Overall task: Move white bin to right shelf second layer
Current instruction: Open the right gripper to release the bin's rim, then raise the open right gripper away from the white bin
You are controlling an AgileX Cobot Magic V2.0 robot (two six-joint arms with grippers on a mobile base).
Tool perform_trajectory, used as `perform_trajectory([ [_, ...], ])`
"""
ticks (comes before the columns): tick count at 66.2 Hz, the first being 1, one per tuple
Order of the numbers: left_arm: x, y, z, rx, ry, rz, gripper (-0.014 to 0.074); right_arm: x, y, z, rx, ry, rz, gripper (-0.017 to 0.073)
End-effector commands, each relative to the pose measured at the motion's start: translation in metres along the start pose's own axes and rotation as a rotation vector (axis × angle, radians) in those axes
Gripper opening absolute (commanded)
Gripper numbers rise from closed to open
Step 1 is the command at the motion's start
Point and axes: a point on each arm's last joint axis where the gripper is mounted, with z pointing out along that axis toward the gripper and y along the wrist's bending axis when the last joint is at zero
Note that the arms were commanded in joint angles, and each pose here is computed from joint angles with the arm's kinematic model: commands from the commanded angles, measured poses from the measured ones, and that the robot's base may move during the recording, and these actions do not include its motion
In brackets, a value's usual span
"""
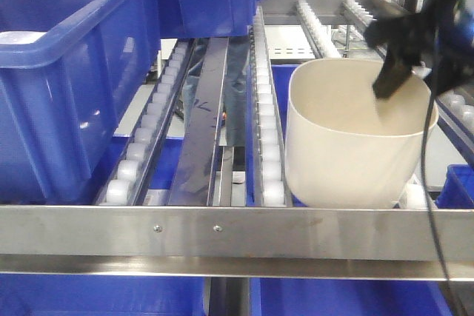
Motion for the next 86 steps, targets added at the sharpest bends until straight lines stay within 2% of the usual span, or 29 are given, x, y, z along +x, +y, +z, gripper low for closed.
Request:
perform_trajectory([
  [1, 0.005, 0.001, 0.001, 0.002, -0.051, -0.009, 0.0085, -0.026, 0.004, -0.041, -0.024, -0.194, -0.002, 0.0454],
  [8, 0.005, 0.001, 0.001, 0.002, -0.051, -0.009, 0.0085, -0.027, 0.005, -0.073, -0.037, -0.282, -0.005, 0.0445],
  [13, 0.005, 0.001, 0.001, 0.002, -0.051, -0.009, 0.0085, -0.020, 0.005, -0.100, -0.045, -0.361, -0.011, 0.0391],
  [16, 0.005, 0.001, 0.001, 0.002, -0.051, -0.009, 0.0085, -0.010, 0.003, -0.110, -0.047, -0.395, -0.013, 0.0323],
  [24, 0.005, 0.001, 0.001, 0.002, -0.051, -0.009, 0.0085, 0.024, -0.002, -0.142, -0.059, -0.525, -0.012, 0.0046],
  [25, 0.005, 0.001, 0.001, 0.002, -0.051, -0.009, 0.0085, 0.028, -0.003, -0.144, -0.060, -0.537, -0.012, 0.0034],
  [29, 0.005, 0.001, 0.001, 0.002, -0.051, -0.009, 0.0085, 0.043, -0.005, -0.155, -0.066, -0.599, -0.012, 0.0066],
  [36, 0.005, 0.001, 0.001, 0.002, -0.051, -0.009, 0.0085, 0.063, -0.008, -0.167, -0.073, -0.664, -0.012, 0.0056],
  [47, 0.005, 0.001, 0.001, 0.002, -0.051, -0.009, 0.0085, 0.073, -0.009, -0.182, -0.082, -0.715, -0.014, 0.0056],
  [73, 0.005, 0.001, 0.001, 0.002, -0.051, -0.009, 0.0085, 0.074, -0.009, -0.182, -0.081, -0.708, -0.015, 0.0056],
  [82, 0.005, 0.001, 0.001, 0.002, -0.051, -0.009, 0.0085, 0.080, -0.009, -0.177, -0.075, -0.625, -0.015, 0.0056],
  [86, 0.005, 0.001, 0.001, 0.002, -0.051, -0.009, 0.0085, 0.086, -0.010, -0.181, -0.072, -0.636, -0.014, 0.0056],
])
